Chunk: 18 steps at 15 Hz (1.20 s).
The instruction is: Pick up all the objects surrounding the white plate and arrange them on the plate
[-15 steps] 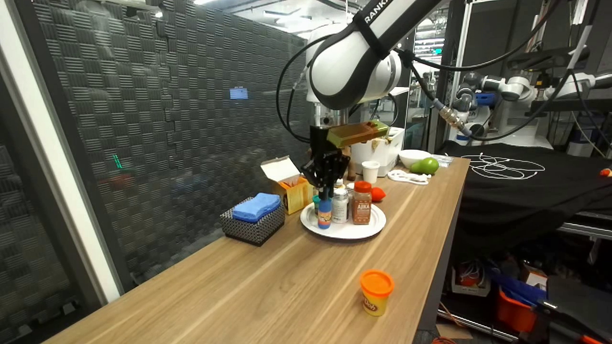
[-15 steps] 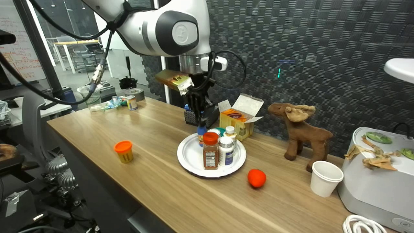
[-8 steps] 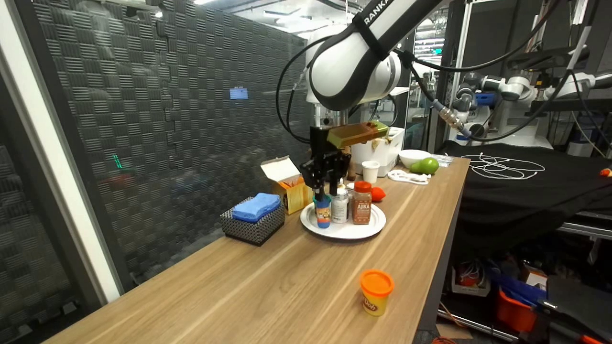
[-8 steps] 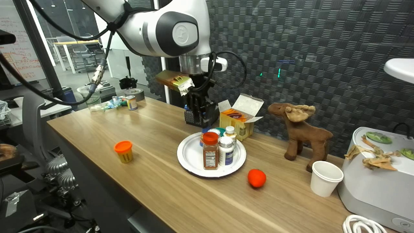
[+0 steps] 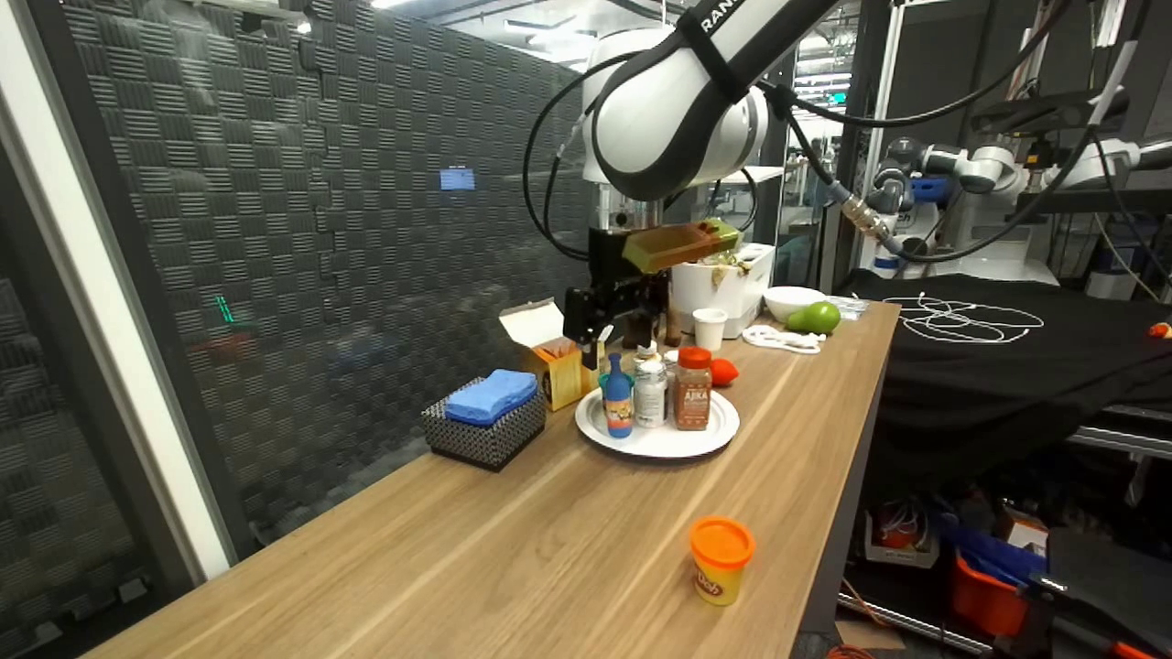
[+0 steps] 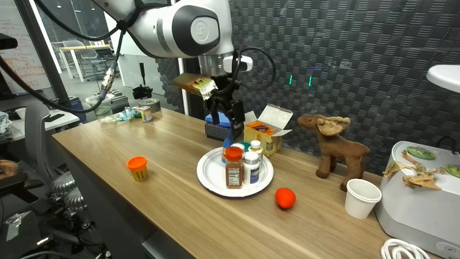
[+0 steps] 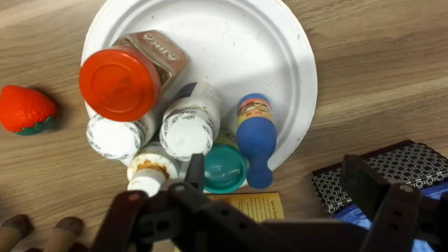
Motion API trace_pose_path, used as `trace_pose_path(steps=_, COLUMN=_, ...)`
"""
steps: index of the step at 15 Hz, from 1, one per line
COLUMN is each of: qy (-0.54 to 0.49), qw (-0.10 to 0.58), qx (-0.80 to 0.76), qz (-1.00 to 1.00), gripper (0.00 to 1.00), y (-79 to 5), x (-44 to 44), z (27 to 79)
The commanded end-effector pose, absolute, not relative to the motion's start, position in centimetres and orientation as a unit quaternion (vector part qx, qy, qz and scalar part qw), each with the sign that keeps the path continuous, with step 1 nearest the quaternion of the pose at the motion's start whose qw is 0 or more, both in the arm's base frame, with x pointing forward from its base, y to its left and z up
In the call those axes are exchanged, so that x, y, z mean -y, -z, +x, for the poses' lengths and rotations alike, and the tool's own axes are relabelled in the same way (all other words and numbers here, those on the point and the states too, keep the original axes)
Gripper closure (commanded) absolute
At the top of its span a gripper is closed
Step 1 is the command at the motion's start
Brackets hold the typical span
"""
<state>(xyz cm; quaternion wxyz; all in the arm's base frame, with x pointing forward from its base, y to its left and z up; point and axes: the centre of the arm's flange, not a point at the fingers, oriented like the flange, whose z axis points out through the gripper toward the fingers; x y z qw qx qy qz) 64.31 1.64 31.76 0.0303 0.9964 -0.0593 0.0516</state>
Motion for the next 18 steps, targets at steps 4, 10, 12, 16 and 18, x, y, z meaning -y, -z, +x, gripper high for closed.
trace_pose_path(steps=4, qy=-0.087, qw=0.044, qx=0.061, qz=0.993, gripper=0.00, y=-36.0, x=-5.6, z=59.0)
trace_pose_path(steps=10, qy=-0.088, qw=0.029, qx=0.103, qz=0.990, gripper=0.00, y=-35.5, x=-8.6, z=51.3)
trace_pose_path(steps=12, qy=-0.078, qw=0.017, qx=0.105, qz=0.991, gripper=0.00, y=-34.2, x=-8.5, z=50.4)
trace_pose_path(steps=16, qy=-0.045, qw=-0.005, qx=0.076, qz=0.996, gripper=0.00, y=-31.0, x=-8.5, z=50.1)
trace_pose_path(steps=18, qy=-0.022, qw=-0.018, qx=0.058, qz=0.998, gripper=0.00, y=-29.6, x=-8.9, z=50.0)
